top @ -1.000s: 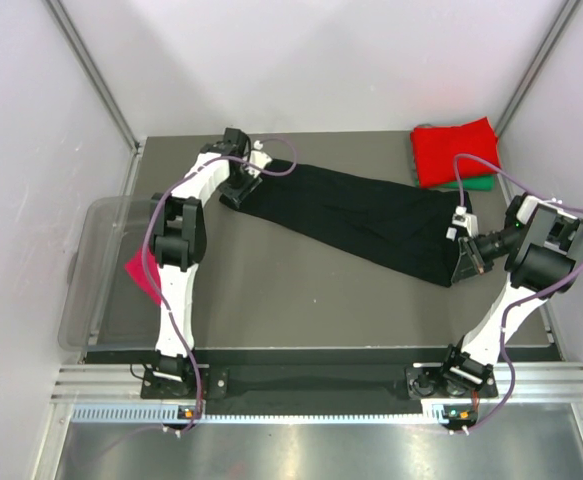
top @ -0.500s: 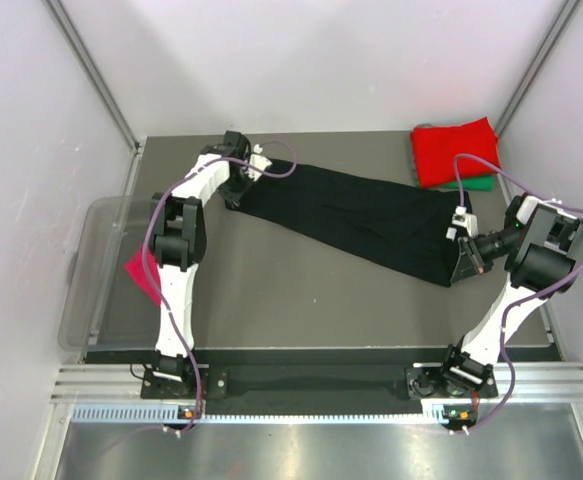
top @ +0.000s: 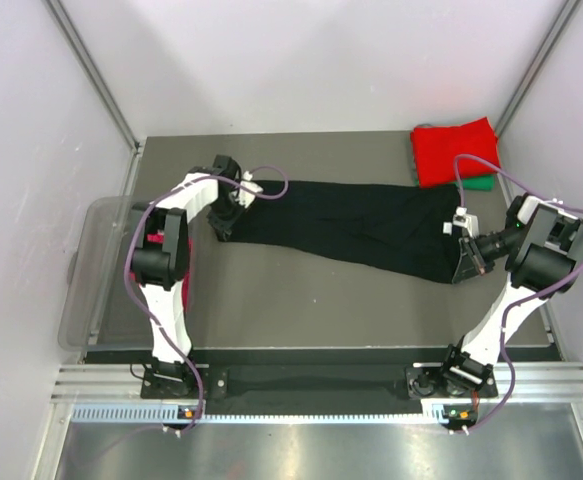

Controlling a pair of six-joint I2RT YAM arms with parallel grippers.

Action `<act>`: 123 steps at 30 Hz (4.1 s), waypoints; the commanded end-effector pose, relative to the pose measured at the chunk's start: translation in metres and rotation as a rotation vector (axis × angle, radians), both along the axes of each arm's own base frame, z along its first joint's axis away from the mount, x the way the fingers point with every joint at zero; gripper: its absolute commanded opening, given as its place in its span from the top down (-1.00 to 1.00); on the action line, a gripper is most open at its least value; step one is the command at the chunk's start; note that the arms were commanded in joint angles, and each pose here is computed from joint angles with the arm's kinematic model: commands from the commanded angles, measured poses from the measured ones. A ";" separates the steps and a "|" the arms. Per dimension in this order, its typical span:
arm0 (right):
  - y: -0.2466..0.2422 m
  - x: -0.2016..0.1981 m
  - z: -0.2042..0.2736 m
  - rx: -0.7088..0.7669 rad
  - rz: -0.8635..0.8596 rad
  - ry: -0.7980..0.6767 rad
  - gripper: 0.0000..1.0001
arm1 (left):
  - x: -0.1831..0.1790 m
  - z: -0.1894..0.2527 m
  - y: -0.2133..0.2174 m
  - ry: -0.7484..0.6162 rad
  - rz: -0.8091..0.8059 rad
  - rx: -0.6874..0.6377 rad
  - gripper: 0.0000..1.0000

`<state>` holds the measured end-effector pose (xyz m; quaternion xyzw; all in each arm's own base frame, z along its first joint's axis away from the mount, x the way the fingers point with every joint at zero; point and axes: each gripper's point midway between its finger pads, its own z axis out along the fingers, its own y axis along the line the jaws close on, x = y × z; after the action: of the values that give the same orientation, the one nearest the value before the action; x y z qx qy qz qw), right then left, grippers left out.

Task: Fold and stack the t-shirts
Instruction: Fold the tshirt

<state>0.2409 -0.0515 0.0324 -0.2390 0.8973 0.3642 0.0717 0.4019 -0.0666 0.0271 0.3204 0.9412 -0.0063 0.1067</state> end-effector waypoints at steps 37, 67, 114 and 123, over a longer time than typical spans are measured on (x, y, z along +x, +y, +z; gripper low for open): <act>0.089 0.061 0.081 -0.139 0.266 -0.401 0.49 | -0.039 0.033 -0.039 -0.076 -0.024 -0.099 -0.02; 0.142 0.117 0.009 -0.399 0.448 -0.510 0.19 | -0.067 0.020 -0.017 -0.056 0.047 -0.110 -0.01; 0.148 0.116 0.022 -0.546 0.498 -0.563 0.38 | -0.071 0.013 -0.017 -0.024 0.048 -0.112 0.00; 0.146 0.109 0.013 -0.549 0.513 -0.518 0.38 | -0.070 0.011 -0.017 -0.020 0.049 -0.108 0.00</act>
<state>0.3489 0.0919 0.0447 -0.5459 0.8253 0.0481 0.1363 0.3283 -0.0817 0.0362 0.2965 0.9458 -0.0473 0.1234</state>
